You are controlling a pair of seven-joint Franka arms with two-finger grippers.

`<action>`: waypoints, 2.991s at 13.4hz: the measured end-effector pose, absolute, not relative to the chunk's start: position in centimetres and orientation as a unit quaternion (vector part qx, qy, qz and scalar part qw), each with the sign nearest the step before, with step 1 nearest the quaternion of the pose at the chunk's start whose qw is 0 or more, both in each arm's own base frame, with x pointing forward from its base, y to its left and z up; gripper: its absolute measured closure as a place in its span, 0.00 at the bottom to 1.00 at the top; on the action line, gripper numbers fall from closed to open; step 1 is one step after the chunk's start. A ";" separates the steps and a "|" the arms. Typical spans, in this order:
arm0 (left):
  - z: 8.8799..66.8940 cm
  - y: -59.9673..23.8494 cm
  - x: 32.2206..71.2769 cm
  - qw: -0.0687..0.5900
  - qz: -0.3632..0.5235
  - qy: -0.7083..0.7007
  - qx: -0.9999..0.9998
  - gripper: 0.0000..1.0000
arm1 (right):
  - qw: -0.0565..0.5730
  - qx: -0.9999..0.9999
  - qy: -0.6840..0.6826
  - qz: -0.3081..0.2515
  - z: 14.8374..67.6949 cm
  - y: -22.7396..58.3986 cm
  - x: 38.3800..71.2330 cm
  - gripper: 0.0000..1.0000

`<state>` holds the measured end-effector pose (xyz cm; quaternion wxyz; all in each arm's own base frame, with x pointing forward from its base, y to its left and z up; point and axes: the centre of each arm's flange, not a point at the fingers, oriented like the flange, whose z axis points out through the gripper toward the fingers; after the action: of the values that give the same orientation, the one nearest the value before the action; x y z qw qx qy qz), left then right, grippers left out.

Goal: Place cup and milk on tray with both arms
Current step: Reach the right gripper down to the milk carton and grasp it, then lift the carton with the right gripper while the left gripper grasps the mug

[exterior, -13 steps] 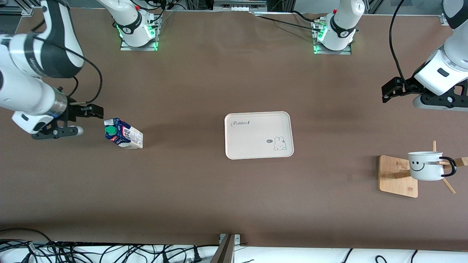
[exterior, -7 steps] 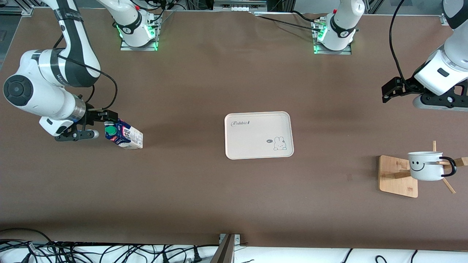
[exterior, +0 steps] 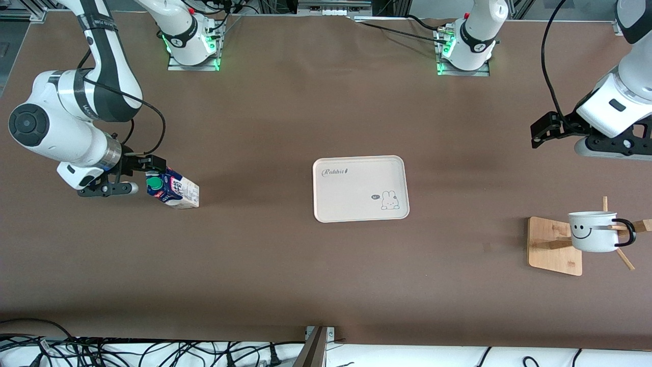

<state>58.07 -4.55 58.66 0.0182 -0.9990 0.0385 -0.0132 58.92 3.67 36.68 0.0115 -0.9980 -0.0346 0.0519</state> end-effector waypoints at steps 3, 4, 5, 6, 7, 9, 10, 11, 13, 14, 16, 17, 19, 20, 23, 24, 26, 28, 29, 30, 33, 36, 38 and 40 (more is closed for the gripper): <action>57.1 -4.8 60.6 0.017 -0.007 0.039 -0.999 0.00 | 0.014 -0.998 -0.017 0.058 36.9 3.7 58.8 0.00; 56.4 -4.8 61.4 0.016 -0.004 0.039 -0.999 0.00 | 0.014 -0.998 -0.010 0.065 37.2 3.7 58.8 0.00; 55.8 -4.7 62.0 0.016 -0.001 0.037 -0.999 0.00 | 0.014 -0.998 -0.005 0.068 37.6 3.8 58.8 0.00; 55.2 -4.4 62.4 0.016 0.003 0.029 -0.999 0.00 | 0.014 -0.998 -0.003 0.066 37.8 3.8 58.9 0.00; 54.8 -4.1 62.6 0.016 0.005 0.011 -1.000 0.00 | 0.014 -0.998 -0.002 0.065 37.9 3.8 59.0 0.00; 54.4 -3.6 63.0 0.015 -0.012 -0.029 -0.999 0.00 | 0.013 -0.998 -0.001 0.065 37.4 3.9 59.1 0.00; 54.1 -3.3 63.0 0.013 -0.032 -0.040 -0.999 0.00 | 0.013 -0.998 -0.001 0.065 37.0 3.9 59.2 0.00; 53.7 -2.8 62.7 0.011 -0.054 -0.051 -0.997 0.00 | 0.013 -0.998 -0.001 0.064 36.6 3.9 59.4 0.00; 52.4 -0.8 61.1 0.006 -0.099 -0.089 -0.991 0.00 | 0.012 -0.998 0.001 0.065 35.9 4.0 59.5 0.02; 51.7 0.4 60.1 0.003 -0.123 -0.110 -0.986 0.00 | 0.012 -0.998 0.001 0.065 35.8 4.0 59.6 0.04; 49.9 2.5 58.5 -0.003 -0.173 -0.143 -0.975 0.00 | 0.011 -0.998 0.002 0.063 35.5 4.0 59.7 0.07; 49.1 3.6 58.1 -0.007 -0.195 -0.156 -0.968 0.00 | 0.011 -0.998 0.002 0.063 35.4 4.0 59.7 0.11; 47.6 5.1 58.1 -0.025 -0.234 -0.183 -0.955 0.00 | 0.011 -0.998 0.002 0.063 35.2 4.0 59.8 0.17; 46.8 5.7 58.2 -0.034 -0.247 -0.196 -0.948 0.00 | 0.011 -0.998 0.002 0.063 35.0 4.0 59.8 0.17; 44.6 7.0 59.1 -0.063 -0.271 -0.236 -0.931 0.00 | 0.013 -0.998 0.004 0.062 34.8 4.1 59.9 0.23; 43.9 7.2 59.4 -0.070 -0.271 -0.246 -0.928 0.00 | 0.014 -0.998 0.005 0.062 34.7 4.1 59.9 0.24; 42.8 8.2 59.7 -0.081 -0.266 -0.271 -0.921 0.00 | 0.015 -0.998 0.005 0.063 34.6 4.1 59.9 0.27; 42.1 9.4 60.0 -0.100 -0.262 -0.303 -0.911 0.00 | 0.015 -0.998 0.005 0.062 34.6 4.2 59.9 0.48; 41.9 9.5 60.3 -0.105 -0.261 -0.311 -0.908 0.03 | 0.015 -0.998 0.005 0.062 34.6 4.2 60.0 0.48; 41.8 9.6 60.7 -0.108 -0.261 -0.314 -0.907 0.03 | 0.015 -0.998 0.004 0.060 34.8 4.2 60.0 0.51; 41.9 9.7 61.4 -0.110 -0.263 -0.314 -0.906 0.39 | 0.016 -0.998 -0.007 0.054 36.5 5.6 60.7 0.51; 41.7 9.8 61.7 -0.110 -0.263 -0.315 -0.905 0.73 | 0.036 -0.997 -0.018 0.069 40.3 10.5 61.2 0.51; 41.7 9.9 61.7 -0.109 -0.264 -0.316 -0.905 0.78 | 0.056 -0.996 -0.023 0.070 42.2 16.7 61.1 0.51; 41.7 10.0 61.7 -0.110 -0.264 -0.316 -0.905 0.93 | 0.055 -0.996 -0.026 0.069 42.8 24.4 60.5 0.51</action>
<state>61.70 9.96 41.74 -0.1096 -0.9047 -0.3162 -0.2639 60.54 24.42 42.79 0.0551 -0.9958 -0.0261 0.0687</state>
